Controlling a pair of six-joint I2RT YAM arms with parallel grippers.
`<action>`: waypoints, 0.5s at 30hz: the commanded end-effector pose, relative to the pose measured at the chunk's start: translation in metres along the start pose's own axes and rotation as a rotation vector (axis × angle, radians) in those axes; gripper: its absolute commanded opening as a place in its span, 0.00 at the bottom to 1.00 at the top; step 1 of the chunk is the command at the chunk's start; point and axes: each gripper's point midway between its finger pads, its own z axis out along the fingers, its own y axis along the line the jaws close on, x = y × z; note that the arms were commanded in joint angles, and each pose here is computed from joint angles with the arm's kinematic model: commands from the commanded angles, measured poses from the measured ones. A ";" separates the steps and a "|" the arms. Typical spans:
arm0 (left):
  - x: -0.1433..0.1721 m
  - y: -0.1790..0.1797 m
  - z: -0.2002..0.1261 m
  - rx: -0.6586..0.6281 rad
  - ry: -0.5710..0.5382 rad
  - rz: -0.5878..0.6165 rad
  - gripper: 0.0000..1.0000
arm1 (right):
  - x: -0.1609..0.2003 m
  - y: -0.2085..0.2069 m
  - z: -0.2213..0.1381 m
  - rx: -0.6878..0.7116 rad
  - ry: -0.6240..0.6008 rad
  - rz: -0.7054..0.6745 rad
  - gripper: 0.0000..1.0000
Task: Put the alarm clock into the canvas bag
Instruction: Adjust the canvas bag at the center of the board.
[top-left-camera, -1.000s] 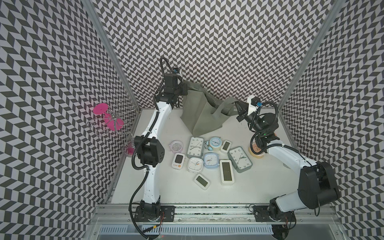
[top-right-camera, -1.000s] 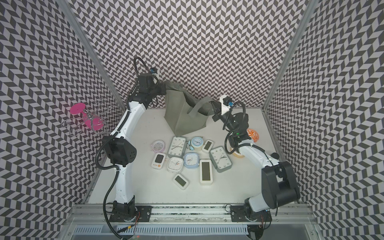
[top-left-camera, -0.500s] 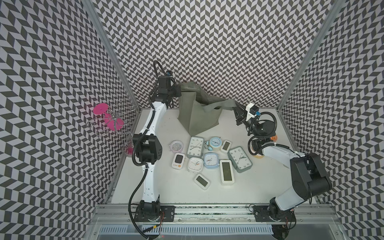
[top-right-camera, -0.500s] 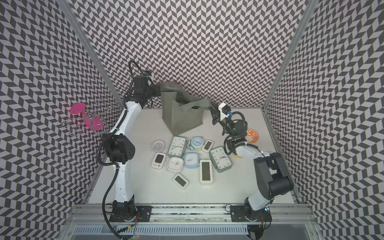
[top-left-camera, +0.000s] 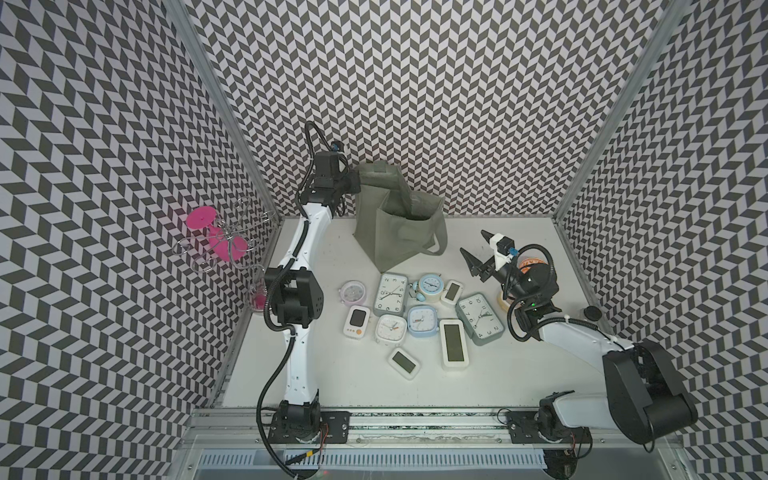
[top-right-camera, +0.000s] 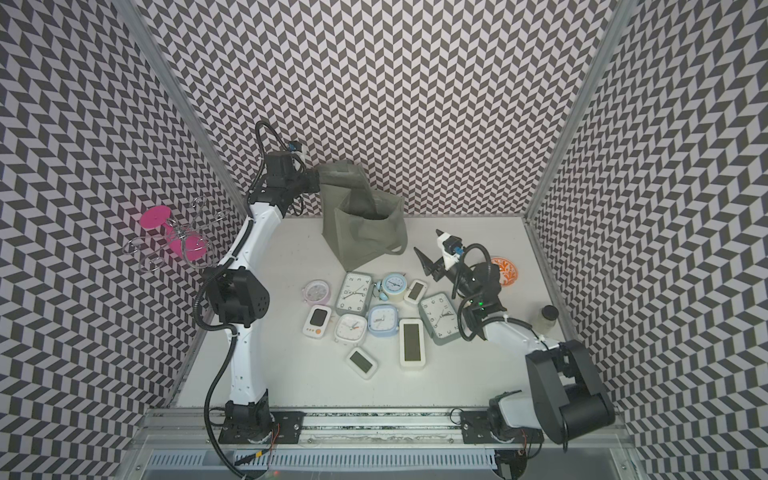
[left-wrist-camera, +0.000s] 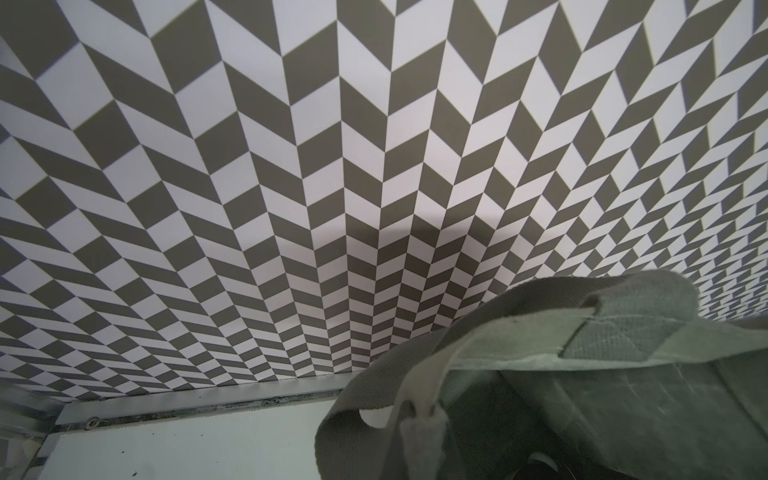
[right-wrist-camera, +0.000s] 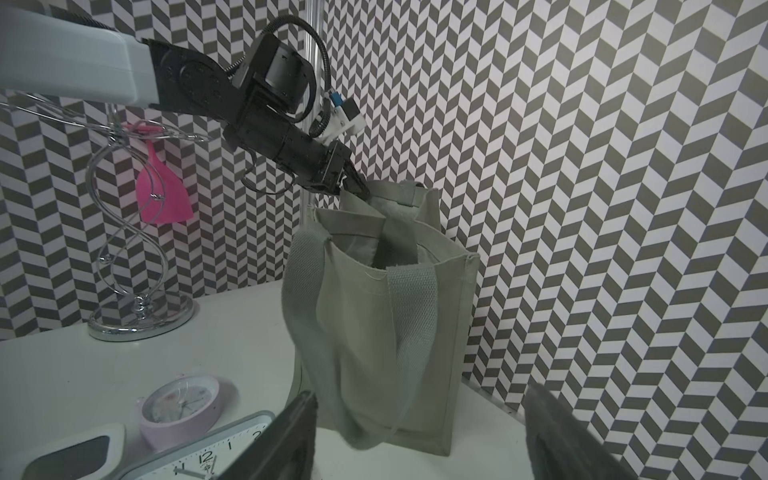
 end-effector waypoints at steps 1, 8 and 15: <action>-0.028 0.002 -0.005 -0.004 -0.092 0.031 0.00 | 0.004 0.010 -0.002 -0.065 0.088 0.085 0.83; -0.030 -0.001 -0.017 0.042 -0.118 -0.004 0.00 | -0.006 0.029 0.038 -0.090 0.225 0.491 0.88; -0.044 -0.018 -0.041 0.118 -0.158 -0.052 0.00 | -0.014 0.048 0.083 -0.069 0.271 0.905 0.78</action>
